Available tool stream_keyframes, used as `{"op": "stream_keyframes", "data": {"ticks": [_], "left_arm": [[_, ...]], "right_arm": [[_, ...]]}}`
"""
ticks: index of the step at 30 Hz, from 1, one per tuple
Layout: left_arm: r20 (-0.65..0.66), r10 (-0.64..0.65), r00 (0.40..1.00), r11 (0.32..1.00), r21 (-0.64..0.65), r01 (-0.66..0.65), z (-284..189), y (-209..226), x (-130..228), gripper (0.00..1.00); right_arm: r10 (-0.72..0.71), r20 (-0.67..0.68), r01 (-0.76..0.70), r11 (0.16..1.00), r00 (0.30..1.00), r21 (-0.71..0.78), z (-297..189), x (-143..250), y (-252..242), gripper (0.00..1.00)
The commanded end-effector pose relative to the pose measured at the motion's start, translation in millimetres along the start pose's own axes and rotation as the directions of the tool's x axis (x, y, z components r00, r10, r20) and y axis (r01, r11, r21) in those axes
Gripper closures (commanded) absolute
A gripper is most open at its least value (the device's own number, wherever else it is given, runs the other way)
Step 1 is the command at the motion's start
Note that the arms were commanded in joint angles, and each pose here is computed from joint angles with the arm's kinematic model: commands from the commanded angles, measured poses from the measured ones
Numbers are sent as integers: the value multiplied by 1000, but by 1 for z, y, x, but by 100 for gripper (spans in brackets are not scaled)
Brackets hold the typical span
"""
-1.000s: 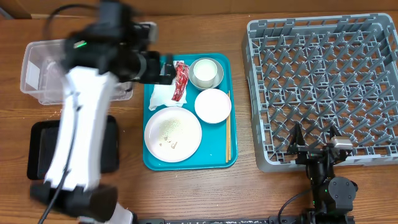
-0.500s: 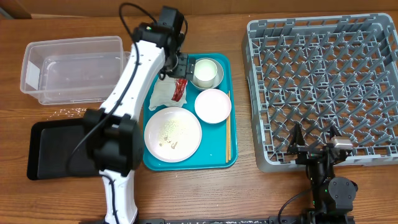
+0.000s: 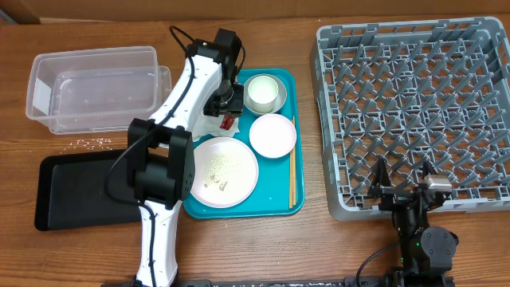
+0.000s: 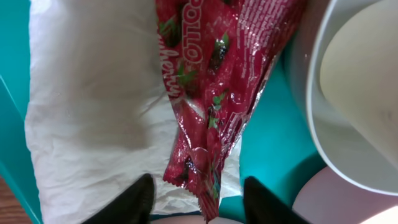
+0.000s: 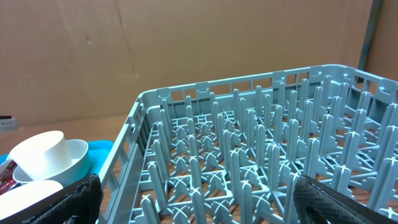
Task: Sort waste into correct bins and load items into the dishwasher
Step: 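Reach the left gripper to the red wrapper on the teal tray and grasp, then carry the red wrapper left and drop it into the clear bin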
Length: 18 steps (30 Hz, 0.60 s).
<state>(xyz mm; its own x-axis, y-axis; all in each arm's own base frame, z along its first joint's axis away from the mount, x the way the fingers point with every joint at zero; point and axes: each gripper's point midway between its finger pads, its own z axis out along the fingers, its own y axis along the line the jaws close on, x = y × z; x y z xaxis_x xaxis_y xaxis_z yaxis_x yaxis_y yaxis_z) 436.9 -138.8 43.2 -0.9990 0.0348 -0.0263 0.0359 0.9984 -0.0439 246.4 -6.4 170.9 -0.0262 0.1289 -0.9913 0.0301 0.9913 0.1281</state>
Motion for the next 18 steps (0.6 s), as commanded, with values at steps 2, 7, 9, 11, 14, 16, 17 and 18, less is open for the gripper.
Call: {"op": "stream_keyframes", "data": {"ticks": [2,7,9,11,14,16,17,18], "left_arm": [[-1,-6,1000,1000,15,6,2,-8,-2,60],[3,-14,1000,1000,7,14,6,-10,-2,57],[-3,-17,1000,1000,6,17,11,-10,0,58],[-9,-21,1000,1000,4,21,16,-9,3,59],[-16,-38,999,999,2,38,22,-8,5,70],[-15,-39,999,999,2,39,22,-8,5,75],[-12,-39,999,999,3,39,22,-9,4,76],[-10,-39,999,999,4,39,22,-9,4,77]], "right_arm": [[-3,6,3,1000,1000,-2,0,1,0,0],[-3,6,3,1000,1000,-2,0,1,0,0],[-3,6,3,1000,1000,-2,0,1,0,0],[-3,6,3,1000,1000,-2,0,1,0,0],[-3,6,3,1000,1000,-2,0,1,0,0],[-3,6,3,1000,1000,-2,0,1,0,0],[-3,6,3,1000,1000,-2,0,1,0,0],[-3,6,3,1000,1000,-2,0,1,0,0]]}}
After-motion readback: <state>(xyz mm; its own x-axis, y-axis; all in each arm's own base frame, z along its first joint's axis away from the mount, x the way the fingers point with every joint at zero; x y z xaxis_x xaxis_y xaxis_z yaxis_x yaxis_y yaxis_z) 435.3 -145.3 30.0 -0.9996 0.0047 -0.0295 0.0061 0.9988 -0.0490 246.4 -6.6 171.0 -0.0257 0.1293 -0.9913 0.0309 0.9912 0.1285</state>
